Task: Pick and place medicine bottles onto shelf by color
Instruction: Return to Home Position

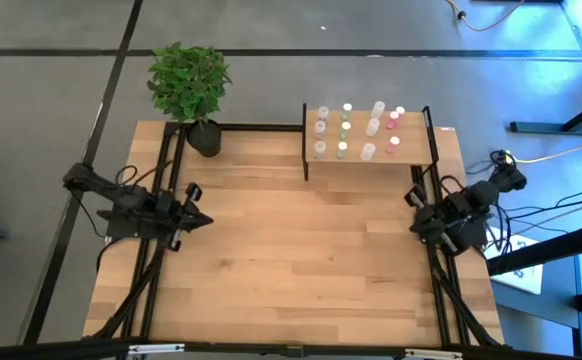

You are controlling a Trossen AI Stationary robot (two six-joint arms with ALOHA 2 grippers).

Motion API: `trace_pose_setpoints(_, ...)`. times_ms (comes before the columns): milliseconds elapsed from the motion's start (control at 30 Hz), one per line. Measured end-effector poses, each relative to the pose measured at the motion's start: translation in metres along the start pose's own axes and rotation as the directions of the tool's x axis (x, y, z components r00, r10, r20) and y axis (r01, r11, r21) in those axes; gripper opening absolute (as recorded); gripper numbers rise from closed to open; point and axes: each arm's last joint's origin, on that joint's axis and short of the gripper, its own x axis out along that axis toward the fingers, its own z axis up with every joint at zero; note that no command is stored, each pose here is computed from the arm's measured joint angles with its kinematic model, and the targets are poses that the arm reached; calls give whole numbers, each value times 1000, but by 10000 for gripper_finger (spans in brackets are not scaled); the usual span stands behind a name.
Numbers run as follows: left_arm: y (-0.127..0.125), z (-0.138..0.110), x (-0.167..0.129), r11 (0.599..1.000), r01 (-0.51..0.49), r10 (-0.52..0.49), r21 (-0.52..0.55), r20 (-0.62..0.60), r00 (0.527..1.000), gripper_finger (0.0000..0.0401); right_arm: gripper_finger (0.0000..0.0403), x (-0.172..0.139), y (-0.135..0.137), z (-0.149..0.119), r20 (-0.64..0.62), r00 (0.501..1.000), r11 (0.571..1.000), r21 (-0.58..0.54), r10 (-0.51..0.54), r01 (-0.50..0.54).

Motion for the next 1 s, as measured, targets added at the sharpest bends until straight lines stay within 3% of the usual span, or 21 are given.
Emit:
trace_pose_setpoints(267, 1, -1, 0, 999, -45, 45, 24, -9, 999, 0, 2, -4, -4, -39, -71, 997, 1000, -17, -8, 7)
trace_pose_setpoints(567, 3, -5, 0, 996, -85, 86, 21, -42, 995, 0, 5, -4, -4, -45, -129, 992, 989, -150, -14, -6)
trace_pose_setpoints(1000, 3, -6, 0, 996, -86, 87, 12, -52, 995, 0, 22, -5, -4, -49, -172, 985, 992, -127, -17, -6)
